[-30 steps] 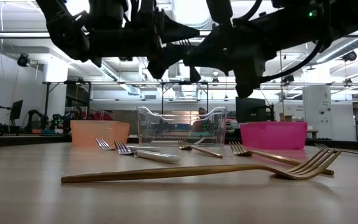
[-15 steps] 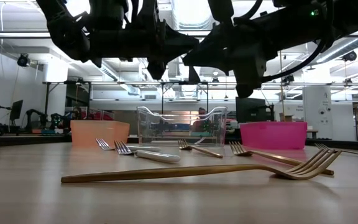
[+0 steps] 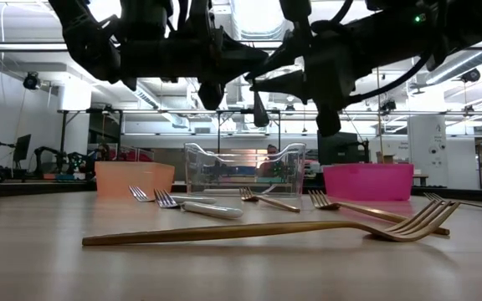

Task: Sort silverware by color (type)
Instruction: Put the black fork into the orange bin

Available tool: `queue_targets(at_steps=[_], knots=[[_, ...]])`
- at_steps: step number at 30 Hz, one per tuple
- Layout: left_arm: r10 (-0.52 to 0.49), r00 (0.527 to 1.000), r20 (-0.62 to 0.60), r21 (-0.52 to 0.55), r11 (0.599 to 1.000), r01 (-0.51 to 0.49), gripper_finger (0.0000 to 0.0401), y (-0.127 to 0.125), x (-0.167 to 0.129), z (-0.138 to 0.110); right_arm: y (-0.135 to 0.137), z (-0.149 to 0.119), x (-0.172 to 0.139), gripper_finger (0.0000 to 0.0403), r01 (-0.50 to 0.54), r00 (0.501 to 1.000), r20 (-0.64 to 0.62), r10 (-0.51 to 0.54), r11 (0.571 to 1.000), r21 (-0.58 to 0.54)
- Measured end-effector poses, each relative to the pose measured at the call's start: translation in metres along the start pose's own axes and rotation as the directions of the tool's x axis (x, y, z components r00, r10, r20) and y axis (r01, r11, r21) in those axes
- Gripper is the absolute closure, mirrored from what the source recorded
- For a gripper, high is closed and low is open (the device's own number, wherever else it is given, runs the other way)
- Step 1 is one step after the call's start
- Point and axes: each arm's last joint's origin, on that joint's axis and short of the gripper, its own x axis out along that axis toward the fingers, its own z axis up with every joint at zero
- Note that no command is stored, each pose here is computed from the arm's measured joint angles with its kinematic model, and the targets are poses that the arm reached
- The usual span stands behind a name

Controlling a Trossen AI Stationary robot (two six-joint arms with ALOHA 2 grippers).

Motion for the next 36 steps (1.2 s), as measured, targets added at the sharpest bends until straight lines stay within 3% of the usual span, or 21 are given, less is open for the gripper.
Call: queue_targets(at_steps=[6, 12, 20, 26, 28, 30, 31, 33, 36], knots=[[-0.001, 0.999, -0.034, -0.015, 1.000, 0.001, 0.0401, 0.000, -0.001, -0.001, -0.006, -0.005, -0.001, 0.0342, 0.044, 0.998, -0.045, -0.041, 0.997, 0.061], [0.006, 1.000, -0.009, 0.002, 1.000, -0.006, 0.0401, -0.001, -0.005, 0.011, -0.007, -0.012, -0.001, 0.0342, 0.027, 0.993, -0.120, -0.015, 0.995, 0.093], [0.034, 0.998, -0.059, 0.023, 0.999, -0.032, 0.0401, -0.010, -0.020, 0.030, -0.006, -0.016, 0.000, 0.0342, 0.022, 0.983, -0.181, 0.028, 0.963, 0.270], [0.159, 0.979, -0.131, 0.059, 0.987, -0.153, 0.0401, -0.013, -0.035, 0.038, -0.005, -0.021, 0.002, 0.0342, 0.034, 0.978, -0.205, 0.027, 0.957, 0.290], [0.190, 0.971, -0.145, 0.077, 0.981, -0.180, 0.0401, -0.014, -0.040, 0.041, -0.006, -0.025, 0.003, 0.0342, 0.065, 0.974, -0.225, 0.016, 0.936, 0.347], [0.207, 0.965, -0.158, 0.092, 0.977, -0.194, 0.0401, -0.016, -0.045, 0.045, -0.008, -0.030, 0.004, 0.0342, 0.135, 0.967, -0.257, -0.007, 0.863, 0.487], [0.208, 0.965, -0.160, 0.100, 0.976, -0.193, 0.0401, -0.017, -0.047, 0.047, -0.009, -0.033, 0.004, 0.0342, 0.184, 0.960, -0.277, -0.021, 0.796, 0.577], [0.205, 0.966, -0.158, 0.119, 0.975, -0.187, 0.0401, -0.020, -0.051, 0.051, -0.011, -0.041, 0.005, 0.0342, 0.283, 0.944, -0.328, -0.038, 0.605, 0.744], [0.201, 0.969, -0.147, 0.130, 0.975, -0.182, 0.0401, -0.022, -0.054, 0.055, -0.008, -0.055, 0.010, 0.0342, 0.372, 0.926, -0.376, -0.036, 0.263, 0.890]])
